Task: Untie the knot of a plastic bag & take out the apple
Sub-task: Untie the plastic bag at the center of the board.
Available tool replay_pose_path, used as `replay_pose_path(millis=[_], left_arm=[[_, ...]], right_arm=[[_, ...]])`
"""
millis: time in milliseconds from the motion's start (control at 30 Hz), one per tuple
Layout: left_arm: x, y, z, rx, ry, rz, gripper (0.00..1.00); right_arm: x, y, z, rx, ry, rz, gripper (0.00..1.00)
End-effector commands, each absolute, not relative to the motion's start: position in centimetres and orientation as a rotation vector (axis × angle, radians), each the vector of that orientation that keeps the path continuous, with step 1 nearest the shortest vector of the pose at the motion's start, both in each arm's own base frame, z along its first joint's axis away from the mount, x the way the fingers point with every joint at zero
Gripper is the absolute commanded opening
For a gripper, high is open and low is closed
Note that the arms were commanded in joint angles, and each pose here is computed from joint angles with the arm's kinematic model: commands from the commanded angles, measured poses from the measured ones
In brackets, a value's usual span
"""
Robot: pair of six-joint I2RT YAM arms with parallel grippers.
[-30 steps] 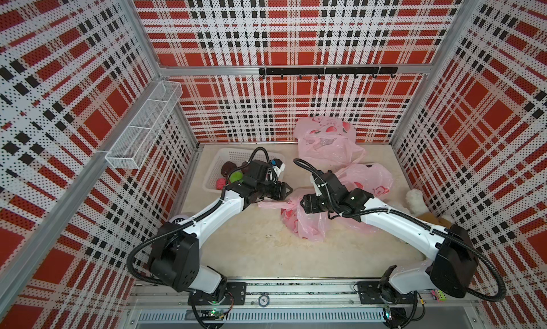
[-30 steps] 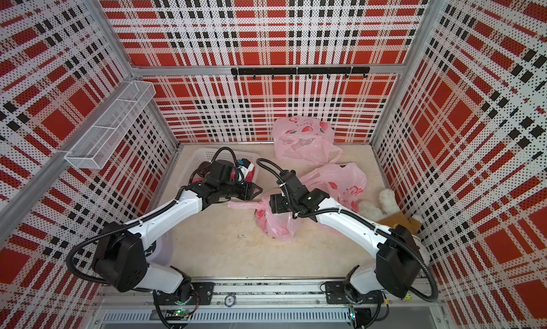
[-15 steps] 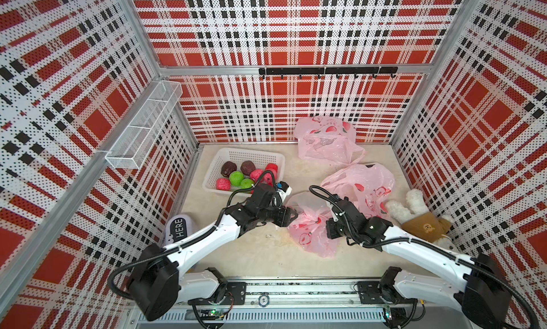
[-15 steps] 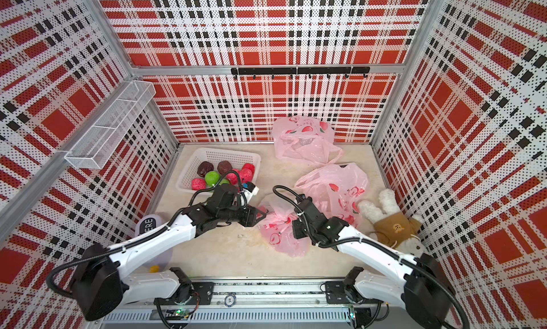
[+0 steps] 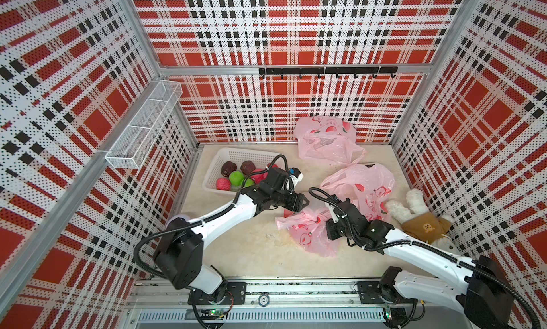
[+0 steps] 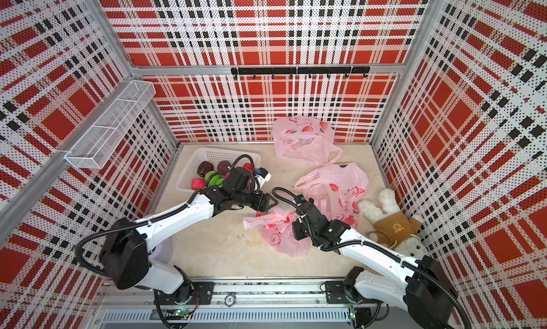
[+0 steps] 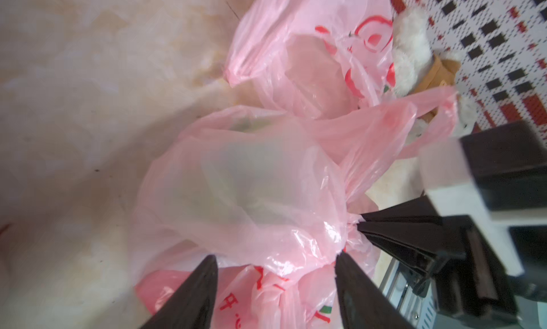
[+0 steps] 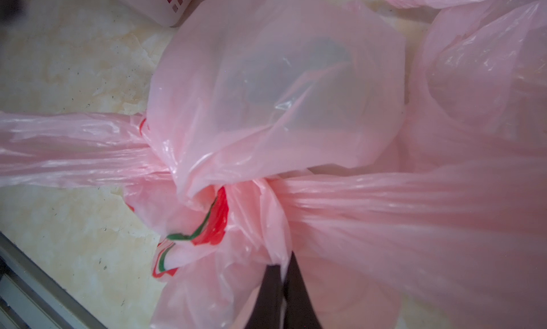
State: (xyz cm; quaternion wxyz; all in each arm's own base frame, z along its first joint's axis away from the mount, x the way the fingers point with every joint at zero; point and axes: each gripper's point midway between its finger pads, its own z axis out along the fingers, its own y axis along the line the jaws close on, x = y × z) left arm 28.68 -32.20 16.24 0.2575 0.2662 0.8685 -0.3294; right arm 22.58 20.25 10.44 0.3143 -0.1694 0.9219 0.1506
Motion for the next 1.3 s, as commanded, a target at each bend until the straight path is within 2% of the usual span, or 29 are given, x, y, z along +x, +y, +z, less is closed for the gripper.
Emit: replay_pose_path(millis=[0,133,200,267,367,400,433,633,767,1100,1267], left_arm=[[27.6,-34.6,15.1,0.777,2.398,-0.933,0.66],[27.0,-36.3,12.1,0.741,2.507,-0.968,0.65],[27.0,-36.9,11.6,0.717,2.52,-1.007,0.6],[27.4,-36.9,12.0,0.689,2.511,-1.027,0.42],[28.7,-35.6,13.9,0.627,2.476,-1.018,0.09],[29.1,-34.9,14.7,0.603,2.459,-1.015,0.02],[29.6,-33.9,15.7,0.575,2.442,-1.006,0.0],[31.1,-26.6,20.0,0.395,2.384,-0.908,0.0],[30.1,-22.4,19.7,0.283,2.399,-0.846,0.0],[27.4,-16.1,18.3,0.062,2.447,-0.778,0.0],[26.7,-14.8,19.9,0.053,2.404,-0.834,0.0]], right_arm=[[23.1,20.9,11.2,-0.442,2.374,0.43,0.0],[23.3,21.2,11.5,-0.444,2.362,0.442,0.0],[23.5,21.4,11.7,-0.451,2.351,0.448,0.0],[23.6,21.6,12.2,-0.462,2.341,0.449,0.0],[23.8,21.6,12.9,-0.476,2.33,0.432,0.0],[23.9,21.5,13.1,-0.476,2.326,0.421,0.0],[24.0,21.1,13.4,-0.473,2.322,0.401,0.0],[24.2,19.1,15.2,-0.472,2.278,0.292,0.0],[25.0,17.3,16.3,-0.428,2.264,0.243,0.0],[27.0,16.9,18.7,-0.309,2.231,0.36,0.0],[30.5,18.3,21.7,-0.213,2.176,0.537,0.0]])
